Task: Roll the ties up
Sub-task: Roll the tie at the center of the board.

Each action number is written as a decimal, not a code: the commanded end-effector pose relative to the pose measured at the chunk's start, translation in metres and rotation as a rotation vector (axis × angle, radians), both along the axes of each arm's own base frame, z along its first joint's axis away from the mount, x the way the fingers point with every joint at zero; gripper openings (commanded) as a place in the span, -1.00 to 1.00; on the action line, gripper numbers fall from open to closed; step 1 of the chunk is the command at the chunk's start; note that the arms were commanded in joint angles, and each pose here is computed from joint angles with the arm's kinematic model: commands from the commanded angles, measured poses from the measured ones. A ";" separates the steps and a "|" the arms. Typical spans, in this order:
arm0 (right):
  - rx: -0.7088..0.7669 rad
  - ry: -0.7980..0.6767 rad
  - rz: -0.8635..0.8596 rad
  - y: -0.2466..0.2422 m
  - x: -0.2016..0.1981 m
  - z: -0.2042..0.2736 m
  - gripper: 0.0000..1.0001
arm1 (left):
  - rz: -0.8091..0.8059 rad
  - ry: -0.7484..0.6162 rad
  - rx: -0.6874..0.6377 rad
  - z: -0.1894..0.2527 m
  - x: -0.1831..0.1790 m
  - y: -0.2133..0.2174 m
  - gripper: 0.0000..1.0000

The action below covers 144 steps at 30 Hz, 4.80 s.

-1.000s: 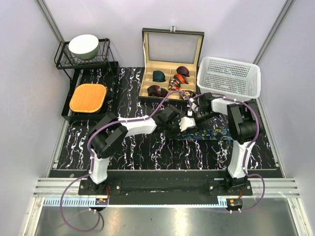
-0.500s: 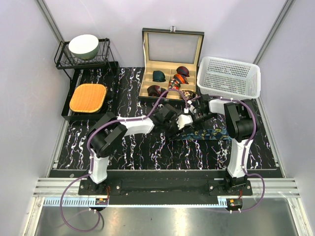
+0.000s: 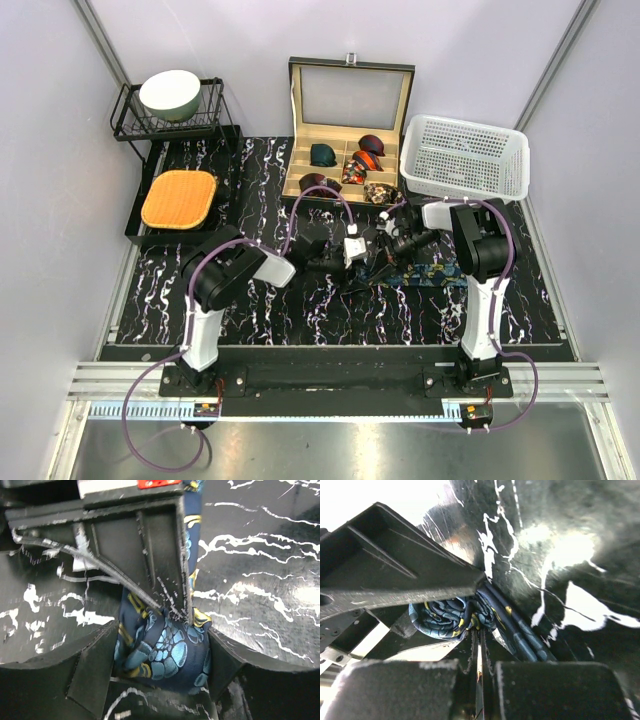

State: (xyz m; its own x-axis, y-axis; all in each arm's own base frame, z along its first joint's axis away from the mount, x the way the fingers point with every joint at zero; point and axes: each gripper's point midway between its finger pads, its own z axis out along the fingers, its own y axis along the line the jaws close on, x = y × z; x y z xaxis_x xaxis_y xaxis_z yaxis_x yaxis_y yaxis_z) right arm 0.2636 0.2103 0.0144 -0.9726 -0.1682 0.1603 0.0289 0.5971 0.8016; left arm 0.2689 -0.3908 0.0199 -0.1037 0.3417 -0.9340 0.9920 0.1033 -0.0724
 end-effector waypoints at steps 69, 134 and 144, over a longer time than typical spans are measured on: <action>-0.116 -0.156 0.027 -0.025 0.028 -0.026 -1.00 | 0.060 0.197 0.259 -0.046 -0.026 0.025 0.43; -0.231 -0.108 0.051 -0.045 0.029 -0.051 -1.00 | -0.055 0.159 0.166 -0.041 -0.011 0.009 -0.13; -0.086 -0.117 0.010 -0.039 0.028 0.020 -0.05 | 0.096 0.118 0.572 -0.068 -0.019 0.066 -0.61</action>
State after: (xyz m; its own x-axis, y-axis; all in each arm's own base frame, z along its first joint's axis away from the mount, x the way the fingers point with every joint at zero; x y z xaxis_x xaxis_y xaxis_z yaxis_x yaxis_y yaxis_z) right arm 0.2888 0.1839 0.0197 -0.9768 -0.1509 0.1520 0.0227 0.6328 0.7740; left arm 0.2781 -0.3939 0.0196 -0.1087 0.5063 -0.8555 0.9912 0.1202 -0.0547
